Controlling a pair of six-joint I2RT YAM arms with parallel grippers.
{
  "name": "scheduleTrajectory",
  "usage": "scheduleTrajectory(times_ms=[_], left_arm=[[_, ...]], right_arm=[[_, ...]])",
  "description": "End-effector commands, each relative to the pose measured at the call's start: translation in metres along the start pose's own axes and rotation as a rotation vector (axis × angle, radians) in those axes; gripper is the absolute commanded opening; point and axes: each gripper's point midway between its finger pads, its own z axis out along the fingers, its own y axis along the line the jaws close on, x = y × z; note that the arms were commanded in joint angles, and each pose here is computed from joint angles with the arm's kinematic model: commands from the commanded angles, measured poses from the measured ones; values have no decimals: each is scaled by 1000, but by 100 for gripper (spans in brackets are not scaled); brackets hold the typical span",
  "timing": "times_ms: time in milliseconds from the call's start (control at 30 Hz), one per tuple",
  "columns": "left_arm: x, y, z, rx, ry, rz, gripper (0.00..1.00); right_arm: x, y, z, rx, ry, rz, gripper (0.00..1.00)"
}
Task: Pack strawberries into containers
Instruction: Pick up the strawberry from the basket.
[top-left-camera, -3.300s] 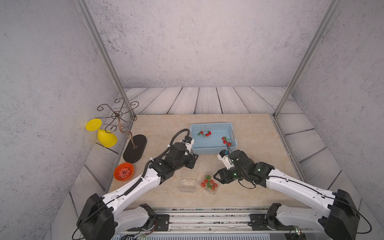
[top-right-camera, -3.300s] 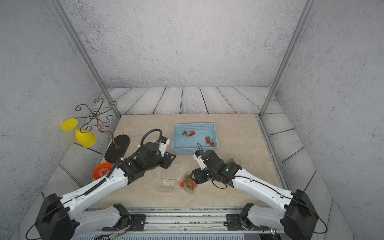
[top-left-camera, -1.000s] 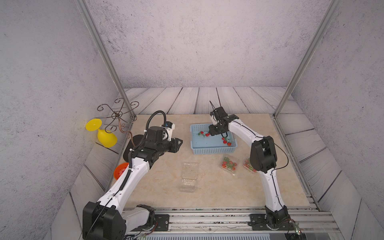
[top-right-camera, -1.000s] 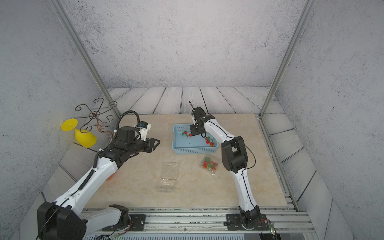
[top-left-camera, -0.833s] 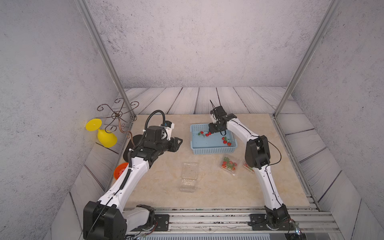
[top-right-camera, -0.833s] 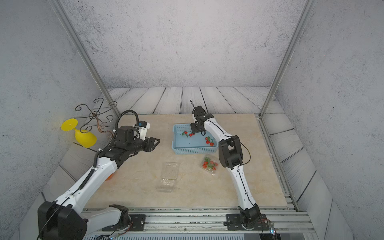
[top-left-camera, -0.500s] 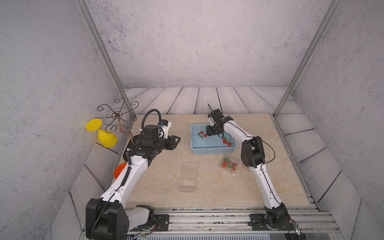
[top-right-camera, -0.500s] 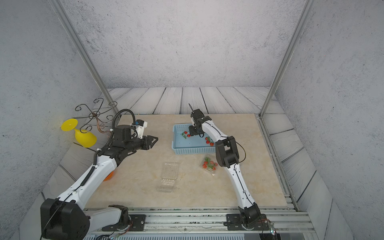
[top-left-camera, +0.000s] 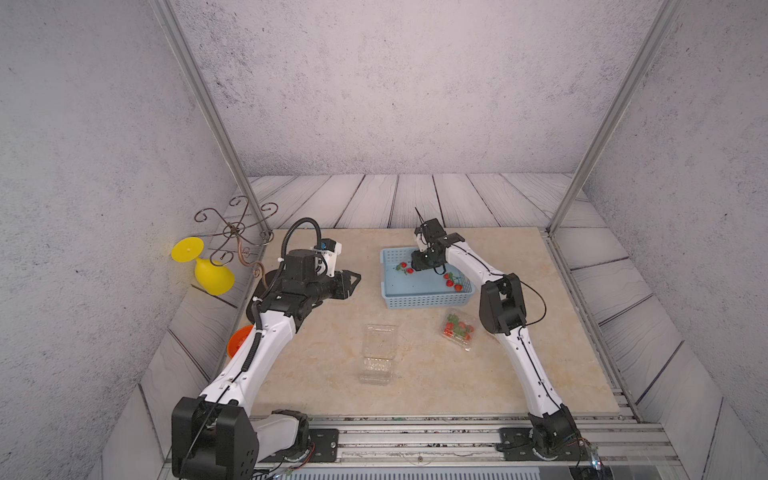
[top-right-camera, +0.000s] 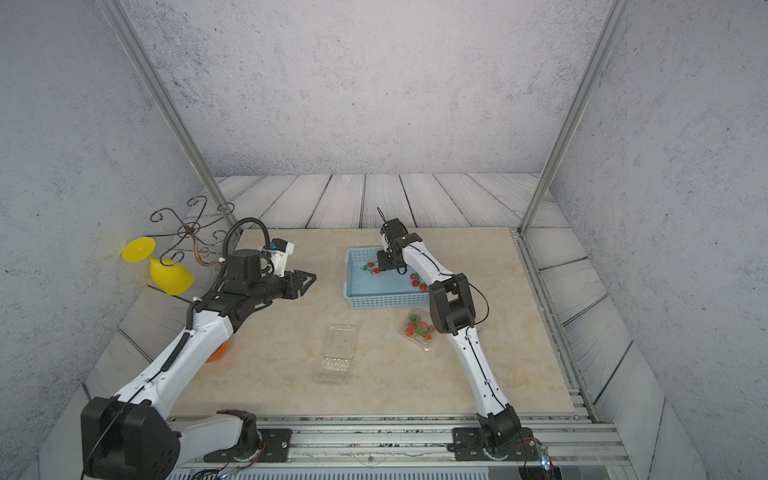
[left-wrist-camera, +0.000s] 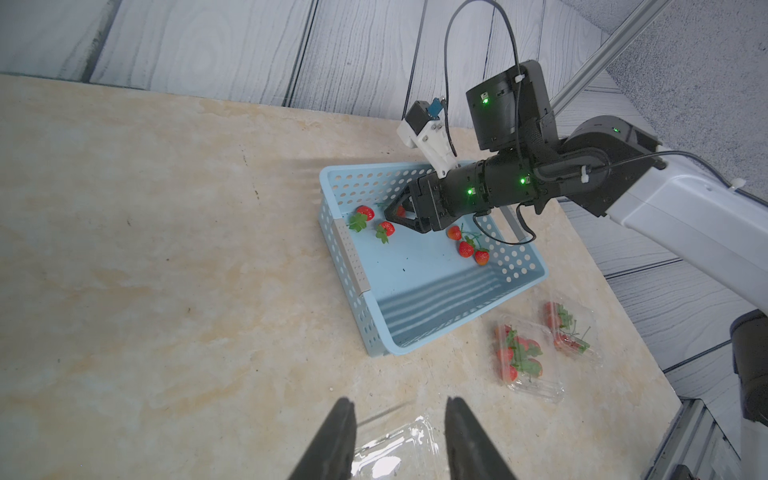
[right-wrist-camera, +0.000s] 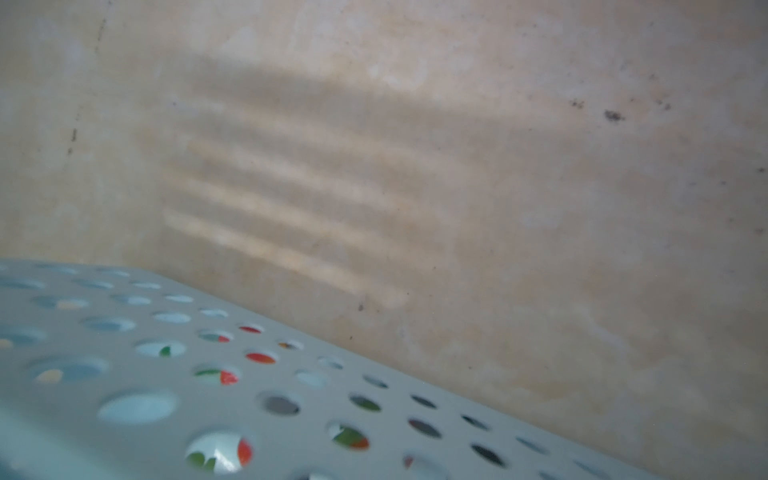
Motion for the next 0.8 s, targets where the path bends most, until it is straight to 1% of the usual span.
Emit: scheduleTrajectory(times_ms=[0,200,367,600,767], left_arm=[[1,4,1,5,-5,-4,40],[0,3,0,5,-9,-4,40],[-2,2,-2,7,-16,0,40],[-3,0,-4,9,-25,3,40],[-3,0,-5,8,-27,4,40]], right_arm=[[18,-7,16,11,56,30,48],[18,-7,6,14,42,37,36],[17,-4,-8,13,28,42,29],[5,3,-40,3,-21,35,27],[-4,12,-74,-24,-71,13,27]])
